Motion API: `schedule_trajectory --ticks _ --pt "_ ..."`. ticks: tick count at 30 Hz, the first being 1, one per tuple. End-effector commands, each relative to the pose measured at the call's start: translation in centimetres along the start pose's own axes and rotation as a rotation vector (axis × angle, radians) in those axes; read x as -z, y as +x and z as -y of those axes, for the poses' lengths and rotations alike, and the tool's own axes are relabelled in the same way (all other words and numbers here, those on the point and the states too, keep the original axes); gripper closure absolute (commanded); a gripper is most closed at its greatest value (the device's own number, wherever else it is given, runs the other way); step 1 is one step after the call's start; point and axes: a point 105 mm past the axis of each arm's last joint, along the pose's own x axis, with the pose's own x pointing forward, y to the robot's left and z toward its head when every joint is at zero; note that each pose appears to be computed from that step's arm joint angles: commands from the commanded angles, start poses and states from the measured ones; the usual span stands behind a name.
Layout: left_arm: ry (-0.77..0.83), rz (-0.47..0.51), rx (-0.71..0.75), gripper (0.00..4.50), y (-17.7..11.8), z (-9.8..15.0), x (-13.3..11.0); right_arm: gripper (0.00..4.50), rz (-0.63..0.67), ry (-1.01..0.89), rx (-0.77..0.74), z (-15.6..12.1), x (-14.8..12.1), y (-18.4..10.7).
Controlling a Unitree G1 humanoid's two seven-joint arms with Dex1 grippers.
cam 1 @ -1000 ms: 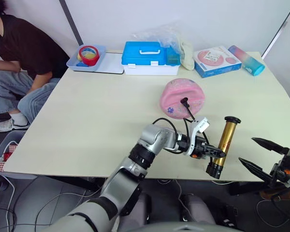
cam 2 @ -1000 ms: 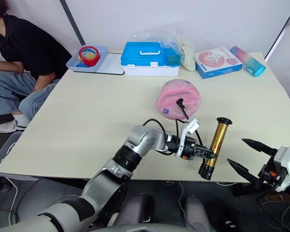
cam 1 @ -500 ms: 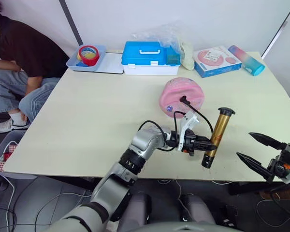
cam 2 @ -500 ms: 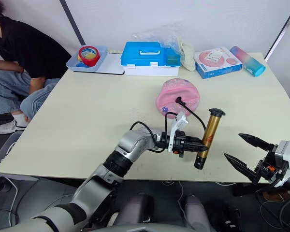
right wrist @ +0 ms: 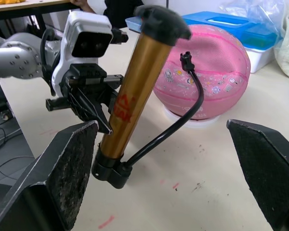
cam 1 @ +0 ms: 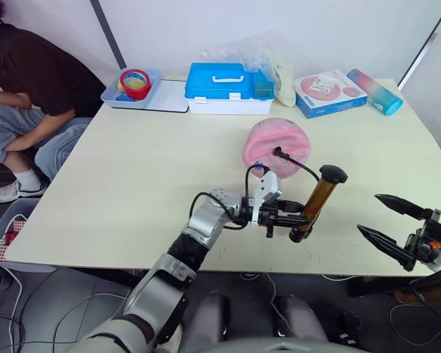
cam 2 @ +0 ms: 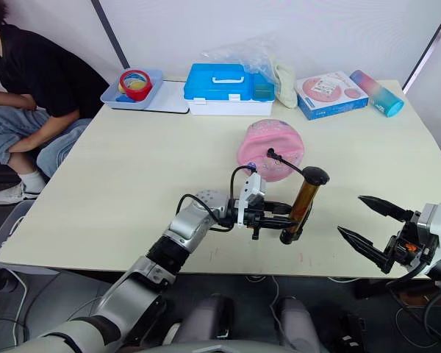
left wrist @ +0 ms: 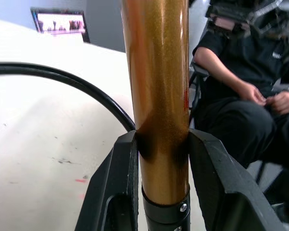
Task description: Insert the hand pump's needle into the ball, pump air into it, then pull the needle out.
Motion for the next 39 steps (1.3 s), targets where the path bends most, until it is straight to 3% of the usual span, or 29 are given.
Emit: schedule_trajectory --ticks 1,14,29,38,39 --pt "0.093 0.049 -0.006 3.46 -0.5 -0.2 -0.5 0.00 0.030 -0.033 -0.047 -0.5 -1.4 0.9" --pt "0.236 0.051 -0.042 3.46 -0.6 -0.8 1.4 0.00 0.057 -0.008 -0.184 -1.6 -2.6 4.4" --pt "0.239 0.081 -0.054 3.46 -0.3 -0.8 1.8 0.00 0.098 0.051 -0.260 -2.0 -2.6 8.5" --pt "0.217 0.106 -0.061 3.46 -0.1 -0.9 1.5 0.00 0.096 0.073 -0.271 -1.8 -2.2 9.2" --pt "0.217 0.106 -0.061 3.46 -0.1 -0.9 1.5 0.25 0.094 0.073 -0.272 -1.8 -2.2 9.2"
